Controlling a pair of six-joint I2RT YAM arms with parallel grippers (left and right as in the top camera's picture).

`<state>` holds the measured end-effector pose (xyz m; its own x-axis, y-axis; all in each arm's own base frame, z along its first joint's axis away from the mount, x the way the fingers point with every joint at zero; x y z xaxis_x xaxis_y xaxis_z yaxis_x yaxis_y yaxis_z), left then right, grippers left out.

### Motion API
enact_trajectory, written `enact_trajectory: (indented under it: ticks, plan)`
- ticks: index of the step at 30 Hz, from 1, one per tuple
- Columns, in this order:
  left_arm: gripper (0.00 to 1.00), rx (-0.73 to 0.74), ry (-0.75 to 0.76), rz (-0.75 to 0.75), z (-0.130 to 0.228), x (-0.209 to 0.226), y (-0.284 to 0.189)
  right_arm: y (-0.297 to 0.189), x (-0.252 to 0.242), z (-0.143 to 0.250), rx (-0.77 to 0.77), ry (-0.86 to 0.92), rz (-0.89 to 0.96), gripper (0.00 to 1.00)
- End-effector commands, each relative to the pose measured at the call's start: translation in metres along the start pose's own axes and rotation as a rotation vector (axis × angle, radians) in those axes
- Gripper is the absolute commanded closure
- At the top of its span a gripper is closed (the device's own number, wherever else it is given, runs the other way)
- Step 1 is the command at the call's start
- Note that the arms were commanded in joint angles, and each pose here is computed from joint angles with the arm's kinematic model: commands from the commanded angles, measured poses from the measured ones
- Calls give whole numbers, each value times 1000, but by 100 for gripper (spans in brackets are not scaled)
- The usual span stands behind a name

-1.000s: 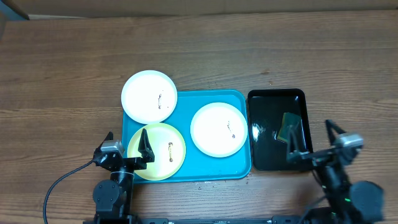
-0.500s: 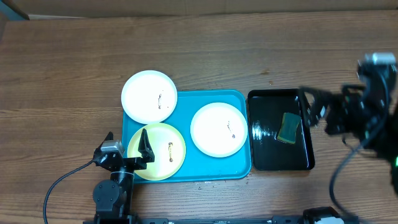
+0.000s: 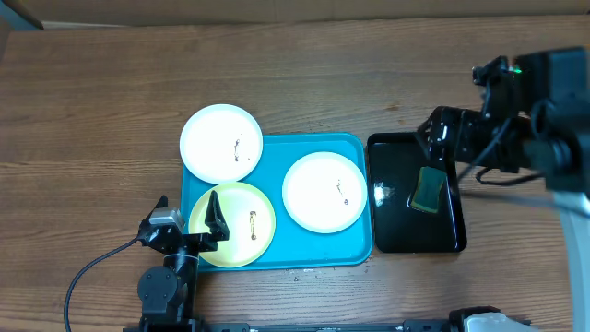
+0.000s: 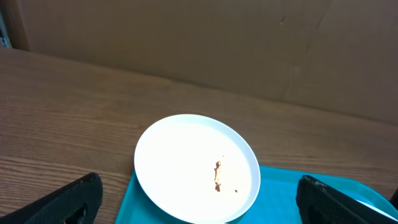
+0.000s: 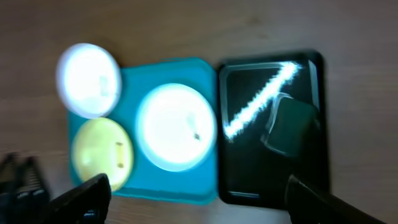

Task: Clean dirty plates on tray and stack at the side
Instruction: 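Raise the right arm over the black tray toward the sponge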

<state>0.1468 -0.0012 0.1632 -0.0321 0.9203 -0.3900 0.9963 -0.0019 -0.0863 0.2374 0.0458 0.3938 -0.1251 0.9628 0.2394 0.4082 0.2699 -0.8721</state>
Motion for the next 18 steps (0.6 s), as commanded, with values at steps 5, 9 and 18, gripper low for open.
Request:
enact_trajectory:
  ticks: [5, 9, 18]
  plan:
    - [0, 4, 13, 17, 1, -2, 0, 45, -18, -6, 221, 65, 153, 15]
    - [0, 4, 13, 17, 1, -2, 0, 60, -20, -13, 234, 68, 155, 14]
    - [0, -44, 12, -7, -5, -1, 0, 81, -23, -21, 180, 131, 141, 0]
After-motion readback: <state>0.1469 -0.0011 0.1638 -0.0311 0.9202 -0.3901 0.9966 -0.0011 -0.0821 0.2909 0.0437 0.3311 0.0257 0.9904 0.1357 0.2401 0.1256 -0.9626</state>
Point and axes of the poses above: each gripper's point midway between its finger pads, its own y axis out along the fingers, its own x axis along the line the jaws close on, z = x × y, the point moved 10 cm from there along -y, back along the fingers, and after that the axes turned 10 degrees about -y, right-handed, at the moved point
